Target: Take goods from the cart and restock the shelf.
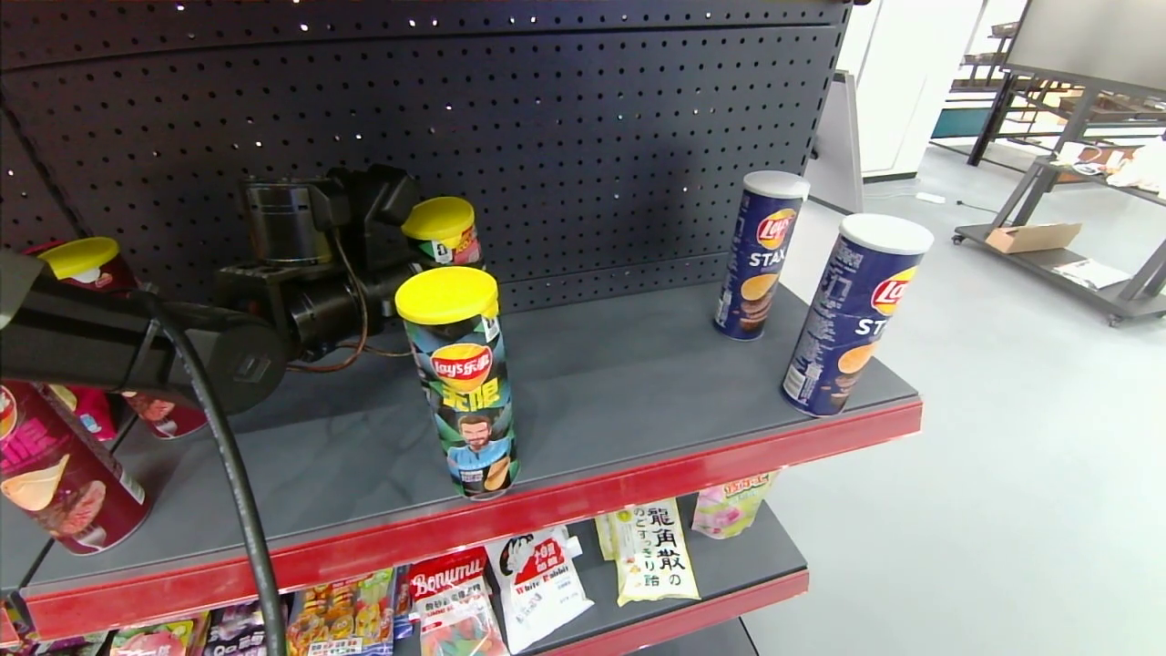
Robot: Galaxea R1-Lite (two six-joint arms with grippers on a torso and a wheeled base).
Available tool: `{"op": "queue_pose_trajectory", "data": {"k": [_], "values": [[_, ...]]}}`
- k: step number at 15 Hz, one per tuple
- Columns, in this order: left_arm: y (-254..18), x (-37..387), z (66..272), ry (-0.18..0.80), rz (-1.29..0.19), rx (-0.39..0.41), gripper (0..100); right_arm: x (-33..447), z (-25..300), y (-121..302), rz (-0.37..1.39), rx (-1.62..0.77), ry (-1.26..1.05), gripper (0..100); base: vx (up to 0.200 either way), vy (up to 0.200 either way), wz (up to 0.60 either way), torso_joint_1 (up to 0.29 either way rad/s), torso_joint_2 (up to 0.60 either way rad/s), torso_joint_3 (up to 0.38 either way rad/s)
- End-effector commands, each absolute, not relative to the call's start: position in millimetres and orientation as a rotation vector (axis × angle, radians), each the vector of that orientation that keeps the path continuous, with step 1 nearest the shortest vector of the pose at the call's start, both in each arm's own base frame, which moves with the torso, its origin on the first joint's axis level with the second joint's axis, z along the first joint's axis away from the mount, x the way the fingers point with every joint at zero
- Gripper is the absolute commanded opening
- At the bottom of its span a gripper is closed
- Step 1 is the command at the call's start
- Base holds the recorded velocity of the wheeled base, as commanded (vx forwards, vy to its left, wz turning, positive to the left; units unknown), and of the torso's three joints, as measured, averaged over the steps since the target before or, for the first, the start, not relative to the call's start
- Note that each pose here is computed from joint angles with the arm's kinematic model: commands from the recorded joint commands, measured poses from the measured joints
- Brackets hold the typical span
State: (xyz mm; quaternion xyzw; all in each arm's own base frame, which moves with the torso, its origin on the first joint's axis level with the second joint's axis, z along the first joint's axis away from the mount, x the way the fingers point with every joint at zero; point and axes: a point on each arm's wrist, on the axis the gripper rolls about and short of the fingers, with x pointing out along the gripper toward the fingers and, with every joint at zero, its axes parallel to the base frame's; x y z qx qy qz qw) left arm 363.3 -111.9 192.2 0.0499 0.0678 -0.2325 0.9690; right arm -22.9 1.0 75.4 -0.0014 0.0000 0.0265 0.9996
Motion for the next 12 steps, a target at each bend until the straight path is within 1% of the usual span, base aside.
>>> {"op": "queue_pose_trajectory", "data": {"k": [1,5,8,12], "values": [[-111.8,363.2,192.9,0.136,-0.468,0.101,100,-22.8,75.3,1.0,0.054,-0.003,0.001,100,0.000,0.000,0.00,0.000,0.00,0.000],[-110.6,359.0,197.6,0.127,-0.467,0.097,100,-22.8,75.3,1.0,0.054,-0.003,0.001,100,0.000,0.000,0.00,0.000,0.00,0.000],[-106.2,346.4,199.7,0.133,-0.465,0.099,100,-22.8,75.5,1.0,0.054,-0.003,0.000,100,0.000,0.000,0.00,0.000,0.00,0.000],[-82.1,318.5,204.0,0.142,-0.417,0.096,100,-22.8,75.3,1.0,0.054,-0.003,0.001,100,0.000,0.000,0.00,0.000,0.00,0.000]]}}
